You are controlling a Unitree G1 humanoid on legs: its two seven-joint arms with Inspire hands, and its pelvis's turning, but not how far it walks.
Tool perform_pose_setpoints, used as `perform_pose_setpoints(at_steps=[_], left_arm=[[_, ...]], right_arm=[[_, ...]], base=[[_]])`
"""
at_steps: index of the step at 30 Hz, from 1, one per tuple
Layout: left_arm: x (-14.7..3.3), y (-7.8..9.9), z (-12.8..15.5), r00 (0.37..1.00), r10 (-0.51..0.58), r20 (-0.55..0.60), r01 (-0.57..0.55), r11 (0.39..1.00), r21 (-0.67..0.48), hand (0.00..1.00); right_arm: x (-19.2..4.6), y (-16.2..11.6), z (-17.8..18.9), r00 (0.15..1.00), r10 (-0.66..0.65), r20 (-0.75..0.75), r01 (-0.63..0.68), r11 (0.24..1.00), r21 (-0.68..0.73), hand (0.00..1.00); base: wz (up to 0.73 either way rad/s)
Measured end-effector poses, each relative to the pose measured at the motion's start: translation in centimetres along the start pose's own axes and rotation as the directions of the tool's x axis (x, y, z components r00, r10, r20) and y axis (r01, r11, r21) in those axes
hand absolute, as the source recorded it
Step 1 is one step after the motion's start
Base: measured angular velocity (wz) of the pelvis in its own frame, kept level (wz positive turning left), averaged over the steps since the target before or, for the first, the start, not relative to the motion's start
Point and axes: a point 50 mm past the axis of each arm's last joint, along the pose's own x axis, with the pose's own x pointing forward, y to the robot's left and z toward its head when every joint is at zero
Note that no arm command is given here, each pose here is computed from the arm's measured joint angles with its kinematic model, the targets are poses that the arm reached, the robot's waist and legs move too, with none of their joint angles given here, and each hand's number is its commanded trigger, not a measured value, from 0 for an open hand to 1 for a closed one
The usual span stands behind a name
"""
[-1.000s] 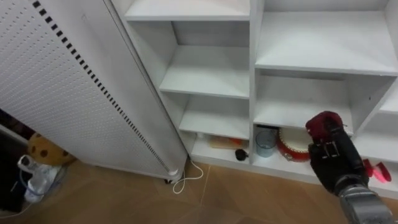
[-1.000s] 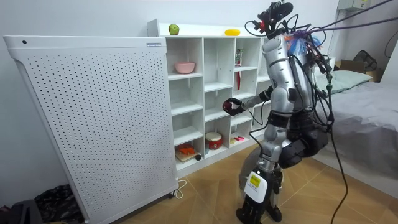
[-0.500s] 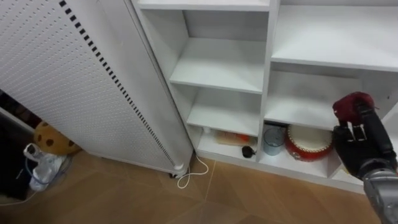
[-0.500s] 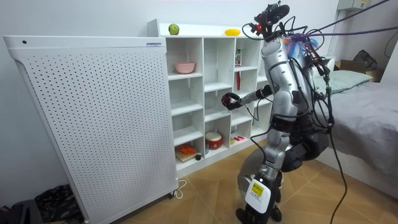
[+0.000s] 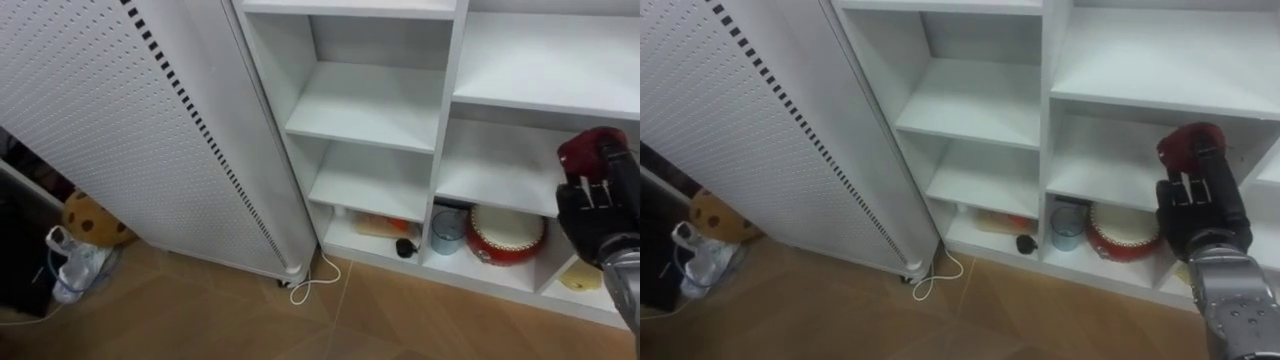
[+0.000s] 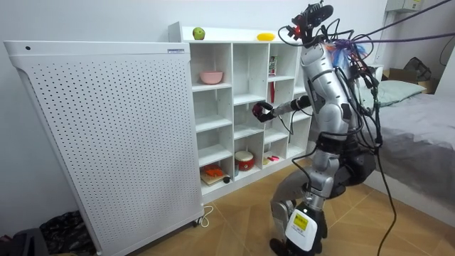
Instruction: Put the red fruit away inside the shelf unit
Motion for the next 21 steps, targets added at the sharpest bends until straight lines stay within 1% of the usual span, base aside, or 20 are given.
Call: perform_pose_setpoints(at_steps=[6,13,21], left_arm=[[-0.05,0.02,-0.14,1.0,0.006,-0.002,-0.006,1.0,0.0,0.0],[-0.48,0.03,-0.8,1.0,0.028,-0.003,-0.028,1.0,0.0,0.0],[-0.48,0.1,-0.55,0.999,0.04,0.017,-0.04,0.999,-0.005,0.0]], right_arm=[[0.02,0.11,0.09,1.0,-0.003,0.003,0.003,1.0,-0.006,0.0],[0.02,-0.08,0.09,0.999,-0.042,0.004,0.042,0.999,-0.006,0.0],[0.01,-0.22,0.41,0.997,-0.07,0.034,0.07,0.998,0.001,0.0]], base=[[0.01],[0.0],[0.0]])
